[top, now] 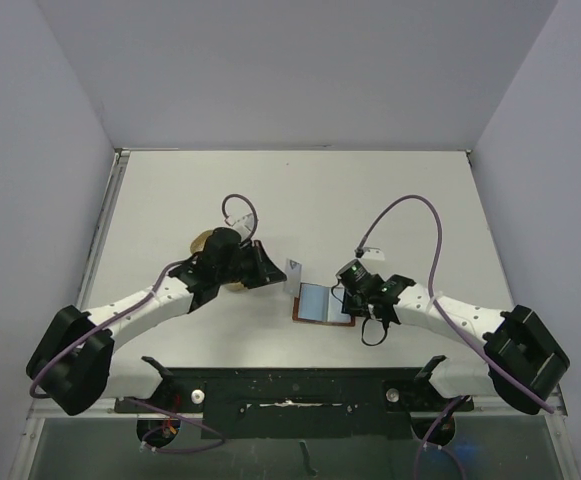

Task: Put the credit cards into the card holder
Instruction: Pick up the credit card from the storage box, then insert the credit card into the card holder.

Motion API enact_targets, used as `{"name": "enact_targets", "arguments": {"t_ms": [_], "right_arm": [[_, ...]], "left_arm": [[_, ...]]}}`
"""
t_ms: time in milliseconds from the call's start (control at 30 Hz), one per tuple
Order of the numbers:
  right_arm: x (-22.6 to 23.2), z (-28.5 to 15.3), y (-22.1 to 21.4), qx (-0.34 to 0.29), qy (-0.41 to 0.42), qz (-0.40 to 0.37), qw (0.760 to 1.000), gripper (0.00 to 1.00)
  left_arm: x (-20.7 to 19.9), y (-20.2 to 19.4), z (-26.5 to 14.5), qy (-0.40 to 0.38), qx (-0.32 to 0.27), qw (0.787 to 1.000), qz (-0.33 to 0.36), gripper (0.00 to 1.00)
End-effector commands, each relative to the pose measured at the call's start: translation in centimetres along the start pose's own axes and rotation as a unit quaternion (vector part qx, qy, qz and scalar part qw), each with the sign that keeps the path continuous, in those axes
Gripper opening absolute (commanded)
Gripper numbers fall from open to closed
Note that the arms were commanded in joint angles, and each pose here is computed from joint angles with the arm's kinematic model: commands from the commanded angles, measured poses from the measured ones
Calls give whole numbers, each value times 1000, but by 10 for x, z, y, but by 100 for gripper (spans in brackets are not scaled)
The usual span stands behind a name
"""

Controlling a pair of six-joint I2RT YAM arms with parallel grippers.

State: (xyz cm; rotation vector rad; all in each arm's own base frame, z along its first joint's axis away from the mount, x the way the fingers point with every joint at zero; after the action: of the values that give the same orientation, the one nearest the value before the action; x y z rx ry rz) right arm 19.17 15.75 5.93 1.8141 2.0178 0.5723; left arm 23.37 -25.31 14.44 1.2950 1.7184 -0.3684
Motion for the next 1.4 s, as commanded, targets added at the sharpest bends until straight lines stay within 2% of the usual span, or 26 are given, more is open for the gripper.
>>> {"name": "enact_targets", "arguments": {"t_ms": [0,200,700,1000,1367], "right_arm": [[-1,6,3,-13,-2,11,1000,29],[0,10,-4,-3,-2,13,1000,26],[-1,10,-9,-3,3,18,1000,25],[-1,9,-9,-5,5,20,1000,25],[-1,10,-10,-3,5,20,1000,24]], "left_arm": [[-35,-8,17,-69,-10,998,-12,0],[-31,-30,37,-71,22,997,-14,0],[-27,-54,62,-99,91,991,8,0],[-9,-66,77,-84,121,989,8,0],[1,-71,84,-78,128,989,1,0]]}}
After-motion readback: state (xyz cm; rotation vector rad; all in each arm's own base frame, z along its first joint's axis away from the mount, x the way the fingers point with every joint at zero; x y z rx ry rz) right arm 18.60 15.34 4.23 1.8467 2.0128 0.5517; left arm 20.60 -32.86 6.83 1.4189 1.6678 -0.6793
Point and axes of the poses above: each gripper's point midway between its finger pads, its own z axis out along the fingers, its own x axis along the line the jaws close on, y = z × x, the point moved 3 cm from there along -z, back along the fingers, and after that the axes turned 12 degrees about -z, right-handed, at the moved point
